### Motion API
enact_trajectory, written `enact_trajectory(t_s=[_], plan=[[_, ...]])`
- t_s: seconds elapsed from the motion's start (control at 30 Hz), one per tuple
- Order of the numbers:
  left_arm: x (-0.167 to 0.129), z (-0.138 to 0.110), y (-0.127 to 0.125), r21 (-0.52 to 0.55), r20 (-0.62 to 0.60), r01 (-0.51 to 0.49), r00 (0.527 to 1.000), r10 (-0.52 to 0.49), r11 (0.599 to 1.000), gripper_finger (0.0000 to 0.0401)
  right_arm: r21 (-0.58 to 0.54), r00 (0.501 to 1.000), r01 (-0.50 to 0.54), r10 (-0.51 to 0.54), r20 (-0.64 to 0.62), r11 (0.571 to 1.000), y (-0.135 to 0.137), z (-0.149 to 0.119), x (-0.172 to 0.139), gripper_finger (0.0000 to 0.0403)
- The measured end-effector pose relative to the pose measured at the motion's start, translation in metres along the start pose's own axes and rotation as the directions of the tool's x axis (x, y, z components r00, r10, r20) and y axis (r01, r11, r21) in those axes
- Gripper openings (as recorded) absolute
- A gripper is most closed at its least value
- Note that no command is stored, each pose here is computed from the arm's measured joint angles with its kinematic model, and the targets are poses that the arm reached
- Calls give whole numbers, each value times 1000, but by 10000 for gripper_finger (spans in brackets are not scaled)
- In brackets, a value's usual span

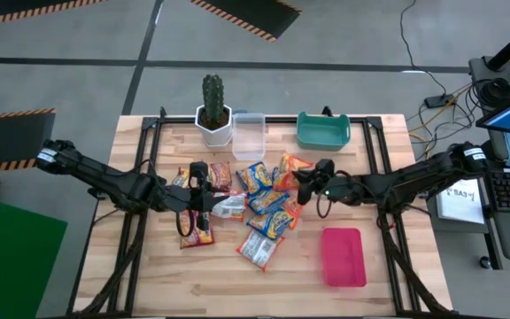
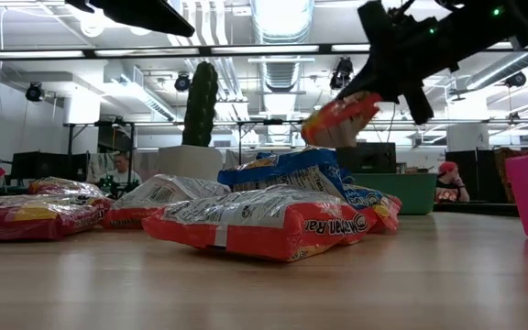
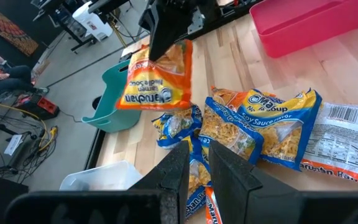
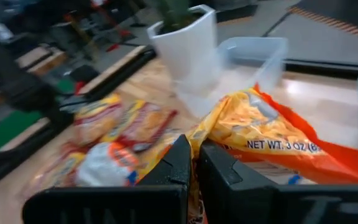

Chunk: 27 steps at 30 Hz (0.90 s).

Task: Sort Maruchan noodles
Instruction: Put the orange noodle pack into the transparent bin

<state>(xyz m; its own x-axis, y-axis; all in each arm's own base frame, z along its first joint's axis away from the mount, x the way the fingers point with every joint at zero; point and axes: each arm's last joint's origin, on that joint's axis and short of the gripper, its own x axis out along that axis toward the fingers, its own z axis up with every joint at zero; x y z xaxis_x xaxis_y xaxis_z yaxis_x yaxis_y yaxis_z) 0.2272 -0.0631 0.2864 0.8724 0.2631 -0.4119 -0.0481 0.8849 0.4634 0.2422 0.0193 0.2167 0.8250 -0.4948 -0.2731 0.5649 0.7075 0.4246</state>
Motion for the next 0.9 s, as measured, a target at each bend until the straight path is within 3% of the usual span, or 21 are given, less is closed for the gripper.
enact_trajectory(t_s=[0.23,0.47,0.6,0.73,0.9], plan=[[0,1,0,-4,6,-1,1000,1,1000,45,-5,981,-183,183,-62,983,8,11,-8,9],[0,1,0,-7,10,-2,1000,2,1000,45,-41,910,-384,371,-187,922,35,41,-15,9],[0,1,0,-8,12,-3,1000,3,1000,45,-59,841,-432,378,-387,900,53,55,-20,9],[0,2,0,-10,15,-3,1000,3,1000,45,-65,731,-456,332,-596,888,68,70,-29,9],[0,2,0,-11,16,-3,1000,4,1000,45,-54,612,-436,252,-749,898,85,92,-47,9]])
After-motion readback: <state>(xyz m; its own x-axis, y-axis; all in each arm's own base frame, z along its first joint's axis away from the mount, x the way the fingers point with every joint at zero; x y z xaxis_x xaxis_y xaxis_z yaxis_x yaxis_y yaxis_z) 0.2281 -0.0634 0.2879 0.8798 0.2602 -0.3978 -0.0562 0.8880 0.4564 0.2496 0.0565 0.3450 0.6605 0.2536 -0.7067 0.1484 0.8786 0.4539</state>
